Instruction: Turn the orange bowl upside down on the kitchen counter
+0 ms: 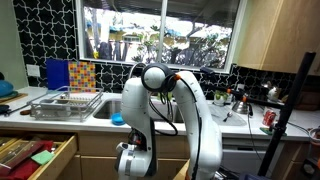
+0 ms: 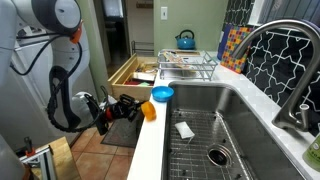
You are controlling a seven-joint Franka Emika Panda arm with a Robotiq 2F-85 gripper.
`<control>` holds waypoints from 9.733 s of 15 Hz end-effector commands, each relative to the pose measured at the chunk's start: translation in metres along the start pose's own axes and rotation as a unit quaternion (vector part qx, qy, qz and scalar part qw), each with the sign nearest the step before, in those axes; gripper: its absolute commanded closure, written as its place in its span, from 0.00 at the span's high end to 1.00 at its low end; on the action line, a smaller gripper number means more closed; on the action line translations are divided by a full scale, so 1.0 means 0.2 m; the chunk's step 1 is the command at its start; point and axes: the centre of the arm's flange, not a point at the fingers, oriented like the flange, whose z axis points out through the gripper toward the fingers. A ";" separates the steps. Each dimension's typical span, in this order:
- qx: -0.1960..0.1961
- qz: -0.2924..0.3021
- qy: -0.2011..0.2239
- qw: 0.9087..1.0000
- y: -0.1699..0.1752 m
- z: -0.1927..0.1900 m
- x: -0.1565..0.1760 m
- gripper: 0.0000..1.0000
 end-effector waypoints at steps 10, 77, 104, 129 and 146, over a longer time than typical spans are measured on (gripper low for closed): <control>0.010 0.051 -0.022 0.998 -0.21 0.01 0.06 0.02; 0.409 -0.311 0.043 0.857 0.35 0.48 0.10 1.00; 0.582 -0.283 -0.074 0.758 0.34 0.84 0.19 1.00; 0.750 -0.268 -0.100 0.596 0.27 1.09 0.33 1.00; 0.783 -0.208 -0.147 0.567 0.28 1.24 0.31 1.00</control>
